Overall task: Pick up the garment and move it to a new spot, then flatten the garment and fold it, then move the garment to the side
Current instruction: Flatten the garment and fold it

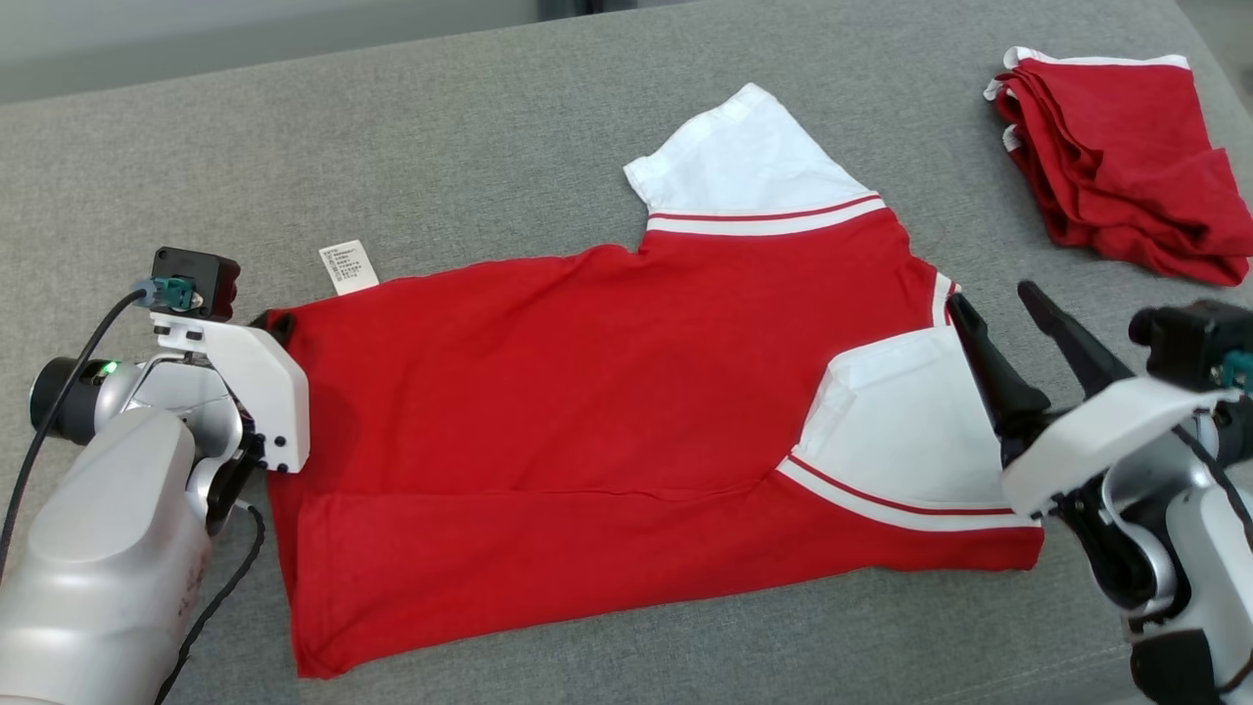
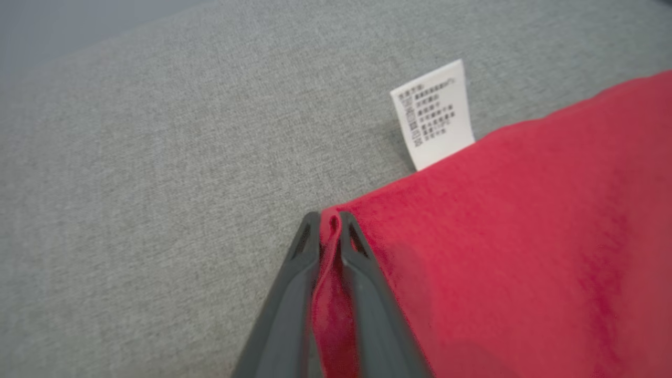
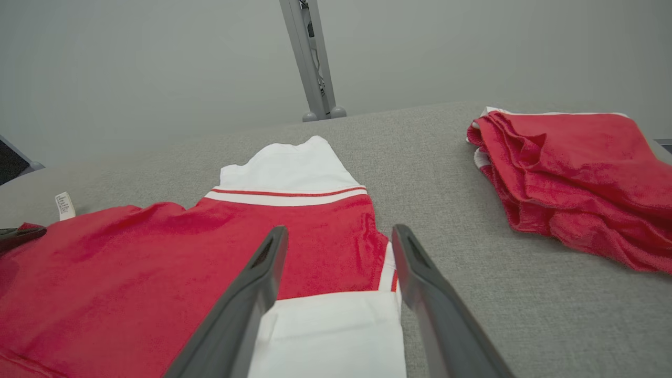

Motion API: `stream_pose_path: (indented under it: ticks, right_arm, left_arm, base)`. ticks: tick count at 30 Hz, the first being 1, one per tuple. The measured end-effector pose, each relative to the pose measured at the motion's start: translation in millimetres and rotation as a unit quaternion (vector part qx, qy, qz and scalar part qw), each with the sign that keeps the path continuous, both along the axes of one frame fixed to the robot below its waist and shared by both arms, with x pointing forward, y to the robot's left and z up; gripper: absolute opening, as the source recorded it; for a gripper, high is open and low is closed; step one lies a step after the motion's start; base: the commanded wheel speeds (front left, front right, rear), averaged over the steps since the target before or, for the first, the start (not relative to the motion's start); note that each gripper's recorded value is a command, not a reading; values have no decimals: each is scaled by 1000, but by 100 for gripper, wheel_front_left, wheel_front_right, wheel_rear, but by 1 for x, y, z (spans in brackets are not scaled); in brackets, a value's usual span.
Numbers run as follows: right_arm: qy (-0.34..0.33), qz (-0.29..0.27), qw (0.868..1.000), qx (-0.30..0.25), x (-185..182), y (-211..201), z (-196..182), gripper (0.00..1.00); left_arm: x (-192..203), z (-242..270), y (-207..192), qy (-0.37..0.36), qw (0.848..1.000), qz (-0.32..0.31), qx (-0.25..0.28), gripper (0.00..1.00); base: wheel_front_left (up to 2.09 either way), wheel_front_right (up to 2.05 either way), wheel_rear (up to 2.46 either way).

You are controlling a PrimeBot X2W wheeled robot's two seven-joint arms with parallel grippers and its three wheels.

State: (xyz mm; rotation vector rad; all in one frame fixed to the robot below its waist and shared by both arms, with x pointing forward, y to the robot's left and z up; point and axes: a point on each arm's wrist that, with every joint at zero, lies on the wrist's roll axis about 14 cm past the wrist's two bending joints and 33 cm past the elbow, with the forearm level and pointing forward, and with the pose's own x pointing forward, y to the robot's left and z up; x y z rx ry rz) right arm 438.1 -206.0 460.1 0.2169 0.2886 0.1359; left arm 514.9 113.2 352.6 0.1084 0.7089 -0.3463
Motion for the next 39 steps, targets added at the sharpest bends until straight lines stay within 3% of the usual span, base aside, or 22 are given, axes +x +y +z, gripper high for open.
stream_pose_path:
  ticks: [10,18,26,33,39]
  right_arm:
    - [-28,49,996,-68,62,10,30,100]
    - [26,69,990,-121,127,16,21,100]
    - [121,90,979,-136,177,39,-32,100]
    - [178,102,969,-138,195,59,-85,100]
    - [188,110,965,-148,203,67,-96,100]
  left_arm:
    - [9,22,-6,-73,996,8,-46,0]
    - [10,42,-9,-137,987,17,-85,0]
    - [12,29,-7,-142,985,23,-95,0]
    - [15,11,3,-137,986,37,-89,0]
    - [16,9,5,-139,985,40,-90,0]
  base:
    - [0,0,0]
    - [0,0,0]
    - [0,0,0]
    - [0,0,0]
    - [0,0,0]
